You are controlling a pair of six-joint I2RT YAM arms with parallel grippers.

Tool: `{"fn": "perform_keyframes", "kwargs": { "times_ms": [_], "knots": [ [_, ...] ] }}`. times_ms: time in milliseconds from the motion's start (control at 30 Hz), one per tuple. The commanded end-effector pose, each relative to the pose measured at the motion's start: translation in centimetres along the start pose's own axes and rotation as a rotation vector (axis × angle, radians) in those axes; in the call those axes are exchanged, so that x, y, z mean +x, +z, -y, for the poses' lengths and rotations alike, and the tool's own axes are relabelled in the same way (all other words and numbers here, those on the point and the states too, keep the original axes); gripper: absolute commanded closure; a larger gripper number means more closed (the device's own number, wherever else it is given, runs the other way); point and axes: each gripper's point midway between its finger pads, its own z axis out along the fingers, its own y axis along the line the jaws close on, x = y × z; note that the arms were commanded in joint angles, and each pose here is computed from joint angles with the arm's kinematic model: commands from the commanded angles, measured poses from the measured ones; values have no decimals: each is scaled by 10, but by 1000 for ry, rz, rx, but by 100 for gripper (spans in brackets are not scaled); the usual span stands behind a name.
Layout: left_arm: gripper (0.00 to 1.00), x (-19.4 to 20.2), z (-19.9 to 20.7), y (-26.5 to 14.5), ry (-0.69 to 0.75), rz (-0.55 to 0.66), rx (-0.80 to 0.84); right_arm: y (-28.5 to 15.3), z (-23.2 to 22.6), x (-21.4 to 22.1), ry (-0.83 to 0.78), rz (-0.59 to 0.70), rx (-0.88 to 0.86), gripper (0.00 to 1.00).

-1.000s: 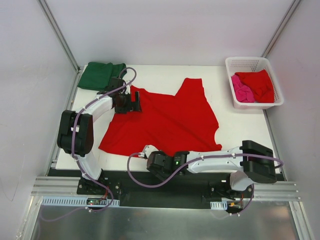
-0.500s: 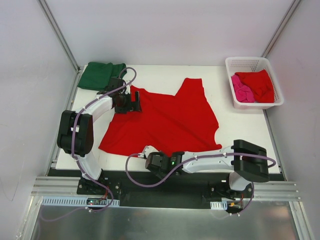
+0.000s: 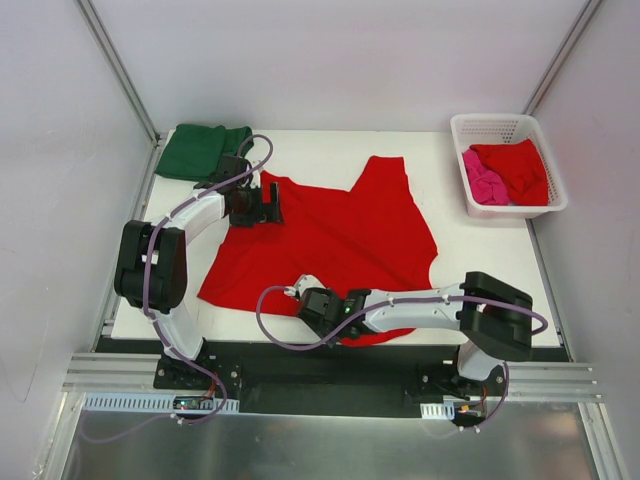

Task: Fold and stack the t-shirts
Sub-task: Flatten the tshirt out

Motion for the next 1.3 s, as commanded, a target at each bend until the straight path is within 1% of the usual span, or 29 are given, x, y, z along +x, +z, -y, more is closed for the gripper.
{"fn": "perform_keyframes", "kwargs": {
  "times_ms": [0,67,100,167,300,367,400,467,500,600,667,800,833,900,967,1067,1267],
  "knots": [
    [1,-11,5,-13,12,53,-4,-1,4,-1,27,15,2,49],
    [1,-12,4,-13,14,57,-6,0,5,1,32,8,-2,55],
    [1,-12,4,-14,12,56,-8,0,3,1,35,8,-6,62],
    [1,-12,4,-14,14,56,-7,0,3,3,40,7,-12,64],
    [1,-11,3,-12,13,52,-10,-1,3,6,53,0,-16,65],
    [1,-10,3,-12,14,50,-10,-1,2,9,59,-6,-25,70],
    [1,-10,3,-11,13,49,-9,0,2,12,58,-12,-24,76],
    [1,-11,3,-11,14,50,-9,-1,2,14,62,-15,-31,83],
    [1,-11,3,-11,14,51,-11,-3,2,16,64,-17,-34,89],
    [1,-12,3,-11,11,53,-12,-9,5,19,70,-20,-31,99],
    [1,-12,4,-11,13,51,-8,-13,6,21,70,-28,-32,99],
    [1,-12,3,-12,15,52,-9,-36,9,26,75,-23,-46,99],
    [1,-11,3,-11,15,50,-9,-47,9,23,81,1,-70,99],
    [1,-12,3,-10,15,50,-9,-60,10,26,84,0,-87,99],
    [1,-12,2,-9,13,48,-10,-80,10,22,93,31,-127,99],
    [1,-14,4,-8,10,46,-6,-106,15,30,78,23,-152,99],
    [0,-21,7,-10,10,59,5,-144,5,43,51,23,-269,99]
  ]
}}
